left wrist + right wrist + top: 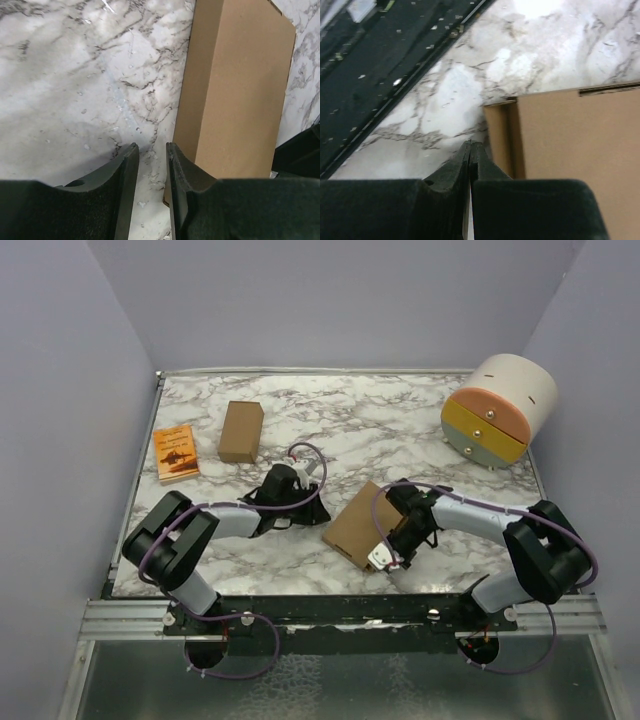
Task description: Fold the paper box
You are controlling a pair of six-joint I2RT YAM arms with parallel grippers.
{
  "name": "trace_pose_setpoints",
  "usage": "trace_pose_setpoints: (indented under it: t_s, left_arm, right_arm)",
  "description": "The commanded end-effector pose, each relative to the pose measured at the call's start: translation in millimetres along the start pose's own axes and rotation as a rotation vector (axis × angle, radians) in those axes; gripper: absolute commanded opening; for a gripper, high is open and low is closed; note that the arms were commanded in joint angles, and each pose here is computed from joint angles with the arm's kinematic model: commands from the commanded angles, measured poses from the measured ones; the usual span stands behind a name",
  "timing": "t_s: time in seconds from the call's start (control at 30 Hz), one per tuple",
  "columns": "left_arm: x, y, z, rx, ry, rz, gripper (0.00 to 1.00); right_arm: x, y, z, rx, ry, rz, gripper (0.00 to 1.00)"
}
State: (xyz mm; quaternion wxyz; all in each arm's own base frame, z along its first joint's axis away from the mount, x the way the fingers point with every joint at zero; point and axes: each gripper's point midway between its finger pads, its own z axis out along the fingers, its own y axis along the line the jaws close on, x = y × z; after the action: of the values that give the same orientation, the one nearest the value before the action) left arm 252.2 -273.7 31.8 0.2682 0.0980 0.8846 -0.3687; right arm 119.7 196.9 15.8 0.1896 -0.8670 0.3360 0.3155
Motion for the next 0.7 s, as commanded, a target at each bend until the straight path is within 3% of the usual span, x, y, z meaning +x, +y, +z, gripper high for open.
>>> trace_pose_setpoints:
  t_s: [0.0, 0.2, 0.37, 0.5, 0.67]
  left_arm:
    - [14, -14, 5, 0.064, 0.04, 0.01, 0.31]
    - [45, -24, 8, 0.084, 0.108, 0.023, 0.3]
    - [64, -25, 6, 0.085, 0.125, -0.001, 0.31]
    - [63, -9, 2, 0.02, 0.101, -0.038, 0.34]
    - [51, -4, -1, -0.002, 0.065, -0.056, 0.35]
  right_arm:
    - [10, -41, -4, 0.128, 0.072, -0.037, 0.01]
    - [-12, -76, -21, 0.221, 0.008, 0.043, 0.01]
    - [-29, -78, -24, 0.225, -0.068, 0.113, 0.02]
    - [-39, -38, -18, 0.08, -0.104, 0.04, 0.11]
    - [-21, 12, -7, -0.062, -0.039, -0.017, 0.12]
